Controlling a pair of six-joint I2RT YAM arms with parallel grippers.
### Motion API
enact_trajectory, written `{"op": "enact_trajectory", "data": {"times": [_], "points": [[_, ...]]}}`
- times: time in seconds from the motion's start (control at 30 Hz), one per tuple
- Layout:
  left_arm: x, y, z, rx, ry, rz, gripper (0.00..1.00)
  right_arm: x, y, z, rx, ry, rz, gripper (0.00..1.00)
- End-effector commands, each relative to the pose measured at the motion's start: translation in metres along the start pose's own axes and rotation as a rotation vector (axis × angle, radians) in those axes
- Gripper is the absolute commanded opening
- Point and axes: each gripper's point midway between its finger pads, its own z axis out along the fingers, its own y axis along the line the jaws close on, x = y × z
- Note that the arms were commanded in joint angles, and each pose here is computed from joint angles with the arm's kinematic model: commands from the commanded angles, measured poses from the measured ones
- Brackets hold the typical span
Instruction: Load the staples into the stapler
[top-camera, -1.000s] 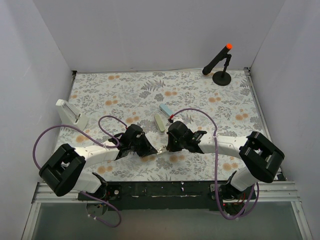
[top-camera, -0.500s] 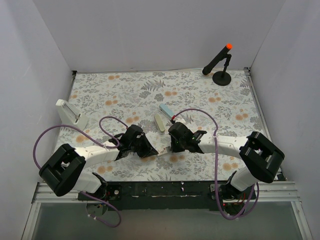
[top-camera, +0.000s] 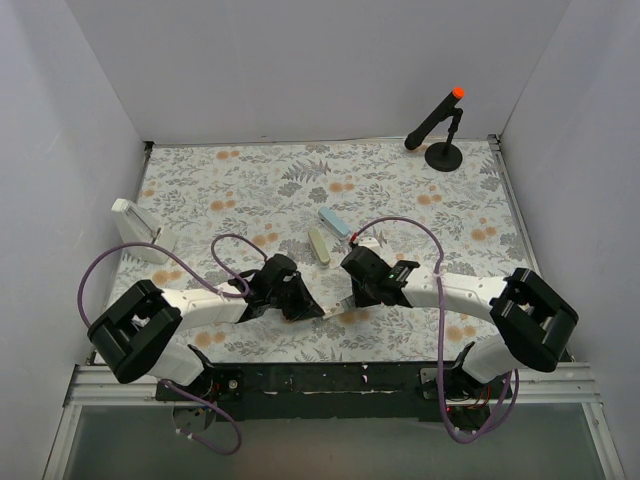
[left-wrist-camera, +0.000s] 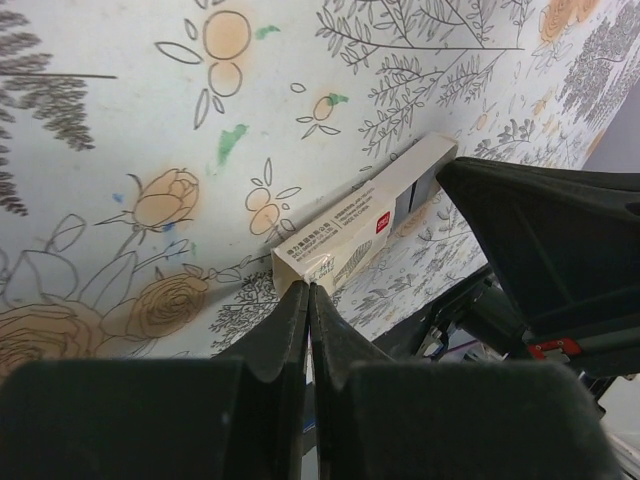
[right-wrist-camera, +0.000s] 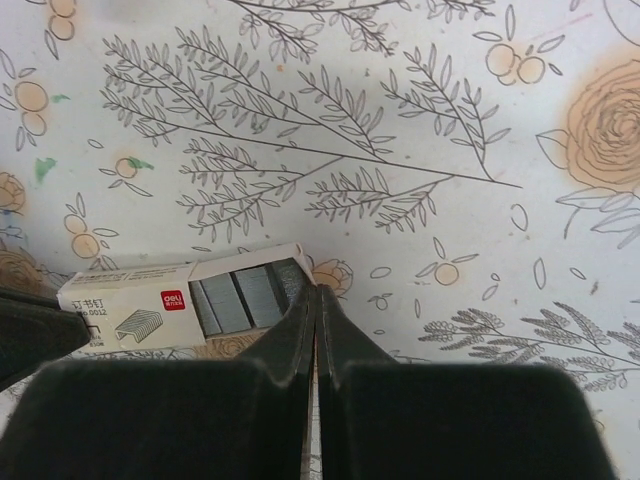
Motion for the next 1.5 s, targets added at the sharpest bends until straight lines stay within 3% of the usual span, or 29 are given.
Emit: {"op": "enact_trajectory", "data": {"times": [0.0,0.57,0.73,0.77,0.93,1.07,1.1,1.17,1.3,1.47], "points": [[0.003,-0.020,0.004,0.043,0.007,0.019,0.00,0.005,-0.025,-0.008,0.086,-0.001,-0.022,0.01],[0.011,-0.023,0.005,0.048,0.010,0.014,0.00,0.010,-0.052,-0.017,0.169,-0.006,-0.001,0.01],[0.009,-0.022,0.004,0.044,-0.001,0.007,0.09,0.006,-0.048,-0.019,0.148,-0.009,-0.016,0.12],[0.009,-0.021,0.004,0.042,-0.003,0.006,0.13,0.006,-0.047,-0.020,0.144,-0.008,-0.025,0.15],[0.001,-0.023,-0.004,0.042,-0.054,0.009,0.34,-0.004,-0.044,-0.030,0.125,-0.039,-0.037,0.53],[-0.015,-0.023,-0.014,0.001,-0.143,0.026,0.67,-0.016,-0.043,-0.045,0.113,-0.086,-0.040,0.73],[-0.022,-0.029,-0.017,0.000,-0.170,0.036,0.85,-0.019,-0.044,-0.048,0.116,-0.097,-0.038,0.78],[-0.033,-0.023,-0.026,-0.062,-0.224,0.058,0.98,-0.029,-0.047,-0.061,0.115,-0.152,-0.023,0.84],[-0.080,-0.038,-0.050,-0.160,-0.419,0.129,0.98,-0.048,-0.054,-0.087,0.098,-0.277,0.002,0.89],[-0.123,-0.048,-0.068,-0.356,-0.536,0.271,0.98,-0.066,-0.068,-0.124,0.063,-0.465,0.044,0.96]]}}
